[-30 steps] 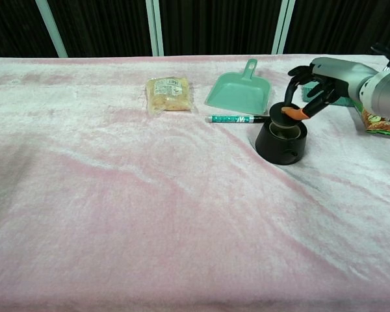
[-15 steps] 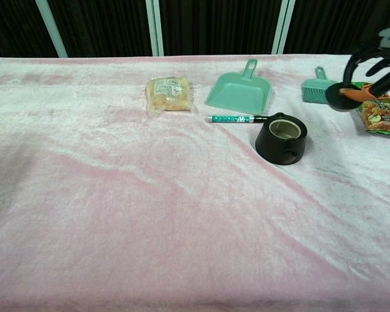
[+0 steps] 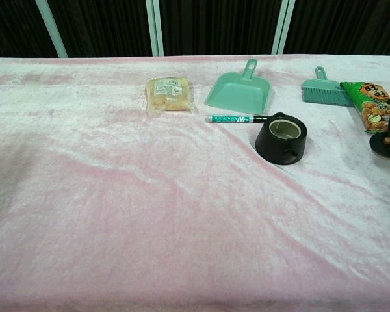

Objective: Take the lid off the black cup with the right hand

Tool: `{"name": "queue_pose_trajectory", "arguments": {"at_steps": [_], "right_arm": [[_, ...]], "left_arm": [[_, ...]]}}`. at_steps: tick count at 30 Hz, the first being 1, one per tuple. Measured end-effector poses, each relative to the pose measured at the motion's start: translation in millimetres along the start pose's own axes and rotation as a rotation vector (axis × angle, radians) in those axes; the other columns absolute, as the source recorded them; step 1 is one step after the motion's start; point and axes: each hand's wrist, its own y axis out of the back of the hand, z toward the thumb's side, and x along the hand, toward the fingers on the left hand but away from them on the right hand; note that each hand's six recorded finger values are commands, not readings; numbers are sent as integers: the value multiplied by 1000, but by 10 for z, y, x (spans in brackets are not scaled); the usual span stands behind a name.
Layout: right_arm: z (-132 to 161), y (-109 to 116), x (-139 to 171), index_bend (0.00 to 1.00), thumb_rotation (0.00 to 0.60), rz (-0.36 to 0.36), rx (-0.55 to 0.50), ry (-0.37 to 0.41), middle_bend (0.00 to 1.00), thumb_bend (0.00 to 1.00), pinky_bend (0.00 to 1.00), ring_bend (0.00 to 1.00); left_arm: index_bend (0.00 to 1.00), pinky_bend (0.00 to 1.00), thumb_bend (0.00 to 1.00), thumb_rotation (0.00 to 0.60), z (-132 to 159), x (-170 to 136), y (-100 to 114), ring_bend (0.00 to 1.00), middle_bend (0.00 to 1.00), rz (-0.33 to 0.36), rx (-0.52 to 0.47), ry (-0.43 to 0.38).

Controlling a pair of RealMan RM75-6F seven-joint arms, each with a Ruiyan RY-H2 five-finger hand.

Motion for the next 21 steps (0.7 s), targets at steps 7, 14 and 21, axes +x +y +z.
{"name": "queue_pose_trajectory", "arguments": {"at_steps": [7,14,21], "right_arm": [[-198,-336,-87,478,600,47,-26,-28,0,274,139,71],[-216,-398,-114,64,600,51,-17,-15,0,164,139,65],[-173,-242,-68,0,600,27,-10,9,0,116,139,57]], "left_arm": [[203,156,338,600,-3,4,-3,0,20,-3,2,1],[203,156,338,600,-4,6,-4,0,20,-5,4,1],[203,156,338,600,-6,5,-4,0,19,-5,5,2]]}}
